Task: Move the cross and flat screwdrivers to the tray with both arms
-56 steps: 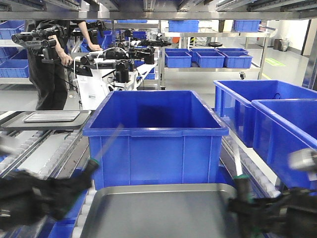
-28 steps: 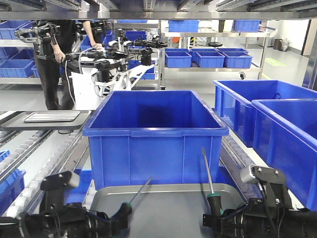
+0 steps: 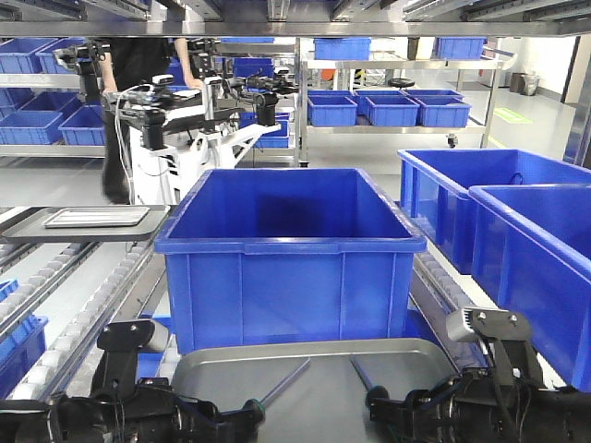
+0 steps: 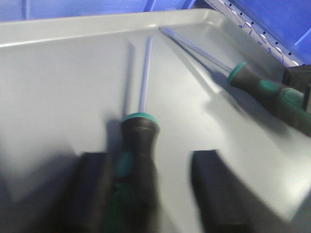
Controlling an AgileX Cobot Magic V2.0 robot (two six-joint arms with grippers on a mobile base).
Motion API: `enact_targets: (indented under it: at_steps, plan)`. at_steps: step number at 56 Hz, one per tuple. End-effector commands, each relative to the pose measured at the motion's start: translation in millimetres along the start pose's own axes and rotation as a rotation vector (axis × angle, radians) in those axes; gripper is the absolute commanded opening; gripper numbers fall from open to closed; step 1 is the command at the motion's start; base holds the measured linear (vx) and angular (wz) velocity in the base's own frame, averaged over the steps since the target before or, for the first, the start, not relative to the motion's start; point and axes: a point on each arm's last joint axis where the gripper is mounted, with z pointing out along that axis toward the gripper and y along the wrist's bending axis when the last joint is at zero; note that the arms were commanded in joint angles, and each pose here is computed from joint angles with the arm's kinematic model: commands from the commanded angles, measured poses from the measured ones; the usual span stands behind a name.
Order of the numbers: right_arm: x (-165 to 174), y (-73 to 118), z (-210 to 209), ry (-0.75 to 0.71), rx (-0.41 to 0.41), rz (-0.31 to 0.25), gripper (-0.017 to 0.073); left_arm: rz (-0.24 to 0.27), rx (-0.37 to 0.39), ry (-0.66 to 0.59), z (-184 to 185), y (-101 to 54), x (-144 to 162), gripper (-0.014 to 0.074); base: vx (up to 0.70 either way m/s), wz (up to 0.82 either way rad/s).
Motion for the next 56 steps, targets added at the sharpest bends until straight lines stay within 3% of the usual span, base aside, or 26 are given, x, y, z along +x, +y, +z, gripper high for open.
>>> enact_targets:
  at_steps: [1, 7, 11, 16, 21, 28, 32, 33, 36, 43, 49, 56]
  plan:
    - [-14, 10.9, -10, -0.056, -0.056, -0.037, 0.0577, -0.035, 0.075, -0.081, -10, -15.7, -18, 0.0549, 0.0, 0.0]
    - [-17, 17.6, -21, -0.08, -0.071, -0.08, 0.0528, -0.007, 0.102, -0.078, -13, -19.9, -19, 0.0536, 0.0, 0.0]
    - [-21, 23.3, -34, -0.117, -0.062, -0.119, 0.0427, 0.039, 0.105, -0.097, -23, -25.0, -22, 0.0493, 0.0, 0.0]
    - [-26, 33.0, -59, -0.177, -0.039, -0.169, 0.022, 0.13, 0.064, -0.142, -41, -30.8, -29, 0.0395, 0.0, 0.0]
    - [-26, 44.7, -89, -0.234, -0.005, -0.257, -0.0016, 0.235, 0.005, -0.208, -68, -38.2, -36, 0.0227, 0.0, 0.0]
    - [-18, 62.0, -138, -0.315, 0.039, -0.31, -0.001, 0.371, -0.039, -0.323, -114, -54.8, -44, -0.001, 0.0, 0.0]
    - [-10, 66.9, -160, -0.337, 0.084, -0.324, -0.0008, 0.453, -0.046, -0.354, -135, -63.4, -42, -0.0006, 0.0, 0.0]
    - [-2, 69.8, -178, -0.354, 0.122, -0.318, -0.0008, 0.516, -0.046, -0.365, -151, -69.7, -39, -0.0001, 0.0, 0.0]
    - [10, 72.3, -198, -0.373, 0.172, -0.311, -0.0008, 0.553, -0.041, -0.361, -168, -75.8, -33, 0.0001, 0.0, 0.0]
    - [34, 71.7, -234, -0.408, 0.311, -0.327, -0.0008, 0.564, -0.08, -0.305, -192, -74.9, -10, 0.0001, 0.0, 0.0]
    - [52, 70.6, -261, -0.478, 0.421, -0.346, -0.0008, 0.497, -0.135, -0.288, -204, -64.3, 17, 0.0003, 0.0, 0.0]
    - [65, 68.9, -275, -0.5, 0.482, -0.348, -0.0008, 0.475, -0.164, -0.325, -210, -56.8, 34, 0.0003, 0.0, 0.0]
